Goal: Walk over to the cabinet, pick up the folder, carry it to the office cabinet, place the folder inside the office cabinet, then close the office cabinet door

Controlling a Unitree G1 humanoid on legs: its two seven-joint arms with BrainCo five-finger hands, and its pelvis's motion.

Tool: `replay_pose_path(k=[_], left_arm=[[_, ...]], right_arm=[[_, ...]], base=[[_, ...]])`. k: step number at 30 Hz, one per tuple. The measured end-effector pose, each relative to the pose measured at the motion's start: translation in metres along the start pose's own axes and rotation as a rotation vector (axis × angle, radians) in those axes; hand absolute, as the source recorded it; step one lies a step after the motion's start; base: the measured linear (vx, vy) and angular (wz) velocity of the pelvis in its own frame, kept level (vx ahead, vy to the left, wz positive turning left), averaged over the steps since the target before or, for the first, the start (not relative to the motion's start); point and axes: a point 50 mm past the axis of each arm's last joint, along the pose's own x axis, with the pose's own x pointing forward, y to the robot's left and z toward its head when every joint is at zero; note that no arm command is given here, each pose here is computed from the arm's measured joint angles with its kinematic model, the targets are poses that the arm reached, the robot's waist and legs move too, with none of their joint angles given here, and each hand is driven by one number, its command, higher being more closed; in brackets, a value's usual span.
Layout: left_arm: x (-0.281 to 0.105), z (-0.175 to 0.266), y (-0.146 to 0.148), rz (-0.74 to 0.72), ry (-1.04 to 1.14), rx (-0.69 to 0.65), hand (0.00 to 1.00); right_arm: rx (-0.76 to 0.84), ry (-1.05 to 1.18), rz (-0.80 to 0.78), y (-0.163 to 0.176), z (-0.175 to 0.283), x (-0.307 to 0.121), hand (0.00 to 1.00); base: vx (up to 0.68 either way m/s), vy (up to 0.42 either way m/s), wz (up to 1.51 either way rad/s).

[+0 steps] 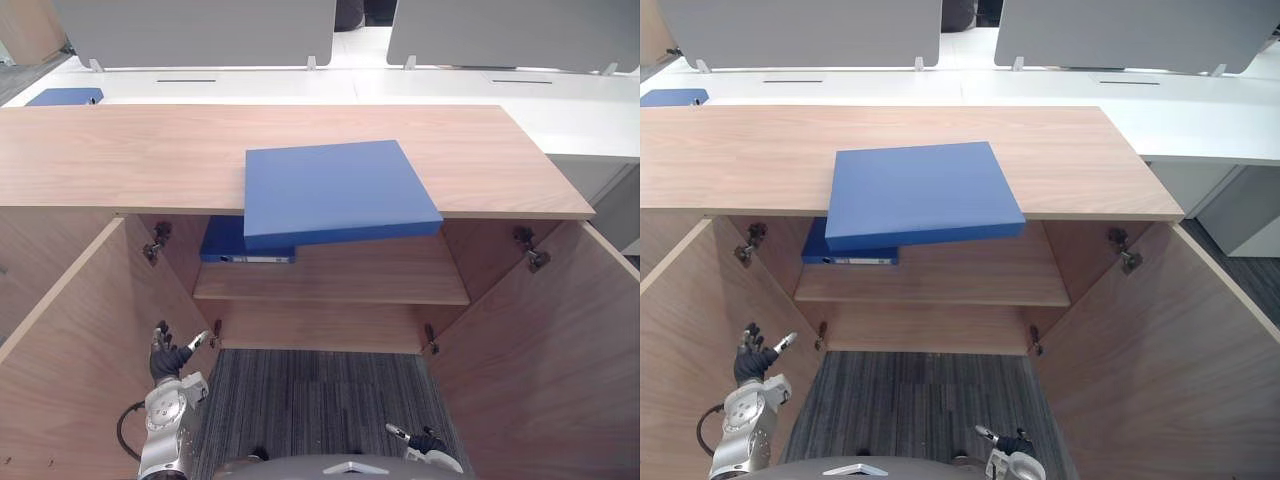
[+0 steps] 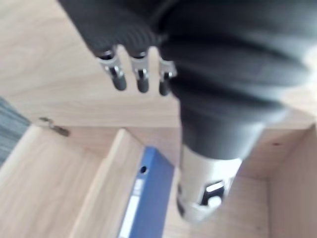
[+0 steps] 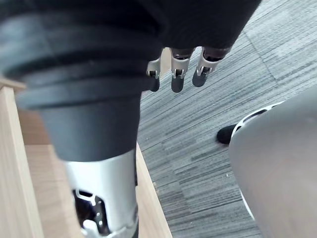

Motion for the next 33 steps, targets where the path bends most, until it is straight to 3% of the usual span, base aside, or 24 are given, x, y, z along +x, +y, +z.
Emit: replay_pose_path(k=[3,10,19,24,33], left_arm=[[-0.001,0.03,-0.007,-0.036,-0.135,-0.023,0.0],[-0.019,0.106,-0.029,-0.196,-0.537,0.126,0.0],[-0.025,0.123,-0.036,-0.269,-0.687,0.384,0.0],[-0.048,0.148,-0.049,-0.345,-0.87,0.433,0.0],[-0.055,0.148,-0.069,-0.428,-0.987,0.629,0.0]], right_arm=[[-0.022,-0.002,0.018,0.004,0.0,-0.001,0.0],[-0.039,-0.002,0.024,0.002,0.0,0.0,0.0],[-0.096,0.001,0.022,-0.004,-0.001,0.001,0.0],[-0.11,0.045,0.022,-0.006,-0.007,0.003,0.0],[-0.144,0.032,0.015,-0.01,-0.001,0.005,0.0]], base=[[0.03,0.008,0.02],[-0.02,-0.002,-0.02],[-0.01,-0.003,0.0],[0.0,0.0,0.0],[-0.03,-0.006,0.01]])
